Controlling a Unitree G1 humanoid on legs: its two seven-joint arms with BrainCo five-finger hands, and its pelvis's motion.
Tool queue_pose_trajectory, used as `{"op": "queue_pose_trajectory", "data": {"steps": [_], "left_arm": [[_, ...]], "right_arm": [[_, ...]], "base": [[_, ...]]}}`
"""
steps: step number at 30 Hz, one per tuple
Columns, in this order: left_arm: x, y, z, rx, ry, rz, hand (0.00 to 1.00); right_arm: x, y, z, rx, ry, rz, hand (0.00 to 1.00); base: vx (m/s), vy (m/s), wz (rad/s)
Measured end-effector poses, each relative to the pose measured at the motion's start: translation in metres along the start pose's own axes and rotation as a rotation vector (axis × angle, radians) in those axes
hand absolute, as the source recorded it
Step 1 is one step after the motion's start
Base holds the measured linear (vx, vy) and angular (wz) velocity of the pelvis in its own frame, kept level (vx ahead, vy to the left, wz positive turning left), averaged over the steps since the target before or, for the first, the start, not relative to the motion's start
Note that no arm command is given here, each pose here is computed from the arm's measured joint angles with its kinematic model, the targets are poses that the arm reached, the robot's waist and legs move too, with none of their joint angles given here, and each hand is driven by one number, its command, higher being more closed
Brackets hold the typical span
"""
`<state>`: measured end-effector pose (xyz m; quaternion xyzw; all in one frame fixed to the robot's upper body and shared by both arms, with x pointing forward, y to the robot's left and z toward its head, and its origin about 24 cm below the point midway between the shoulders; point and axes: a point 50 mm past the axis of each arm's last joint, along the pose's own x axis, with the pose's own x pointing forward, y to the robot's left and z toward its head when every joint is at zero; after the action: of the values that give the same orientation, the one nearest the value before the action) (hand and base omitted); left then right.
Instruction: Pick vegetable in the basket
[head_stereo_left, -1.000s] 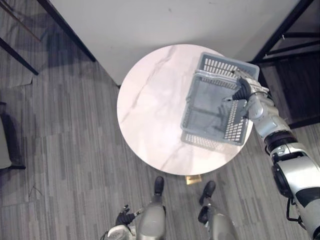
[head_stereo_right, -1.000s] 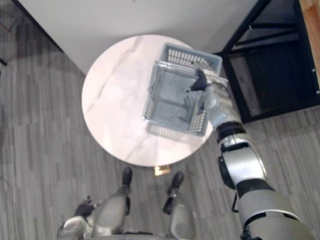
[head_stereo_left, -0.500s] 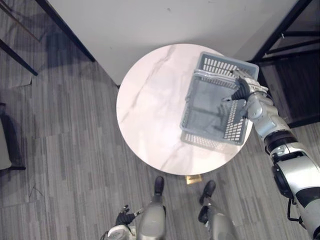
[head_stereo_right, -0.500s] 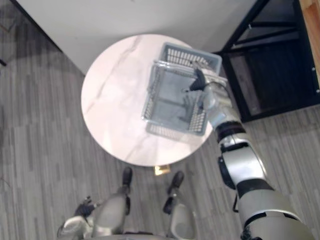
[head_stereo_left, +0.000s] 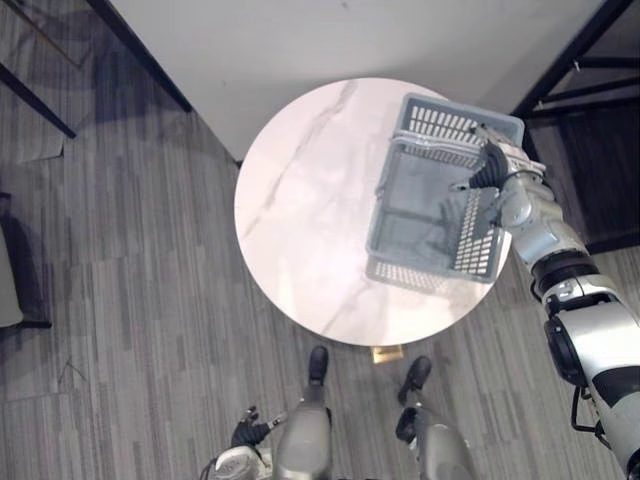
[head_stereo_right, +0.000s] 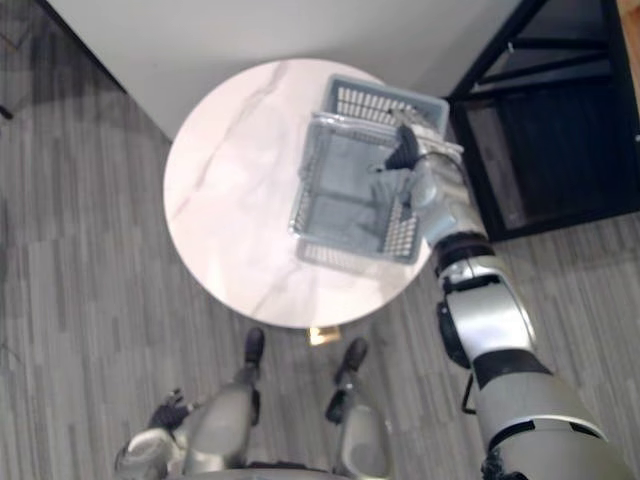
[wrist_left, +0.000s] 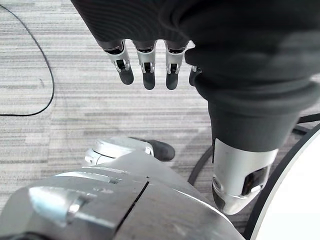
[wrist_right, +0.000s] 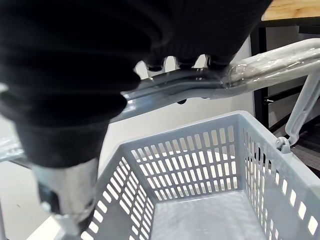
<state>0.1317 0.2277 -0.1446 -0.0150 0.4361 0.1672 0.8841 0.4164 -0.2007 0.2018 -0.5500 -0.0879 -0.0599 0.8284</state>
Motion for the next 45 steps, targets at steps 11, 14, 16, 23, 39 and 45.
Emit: {"op": "queue_pose_trajectory", "data": {"steps": [11,14,16,23,39,45], "left_arm": [[0.003,-0.002,0.009,0.001,-0.018,-0.003,0.0],[0.003,-0.002,0.01,0.001,-0.021,-0.004,0.0],[0.003,-0.002,0.01,0.001,-0.02,-0.004,0.0],[0.003,-0.003,0.01,0.002,-0.019,-0.006,0.0],[0.004,0.001,0.009,0.026,0.011,0.0,0.0],[0.002,0.006,0.001,0.037,0.036,0.005,0.0]], "right_arm": [[0.004,-0.013,-0.003,-0.012,0.033,-0.044,1.0],[0.004,-0.014,-0.004,-0.013,0.034,-0.047,1.0],[0.004,-0.015,-0.004,-0.015,0.034,-0.05,1.0],[0.002,-0.008,-0.007,-0.046,0.044,-0.028,1.0],[-0.044,0.078,0.008,-0.115,-0.14,0.265,1.0],[-0.102,0.133,0.01,-0.062,-0.244,0.464,1.0]], "base": [[0.0,-0.004,0.06],[0.0,0.001,0.05],[0.0,0.0,0.02],[0.0,-0.003,0.02],[0.01,0.002,-0.11],[0.02,-0.002,-0.26]]}}
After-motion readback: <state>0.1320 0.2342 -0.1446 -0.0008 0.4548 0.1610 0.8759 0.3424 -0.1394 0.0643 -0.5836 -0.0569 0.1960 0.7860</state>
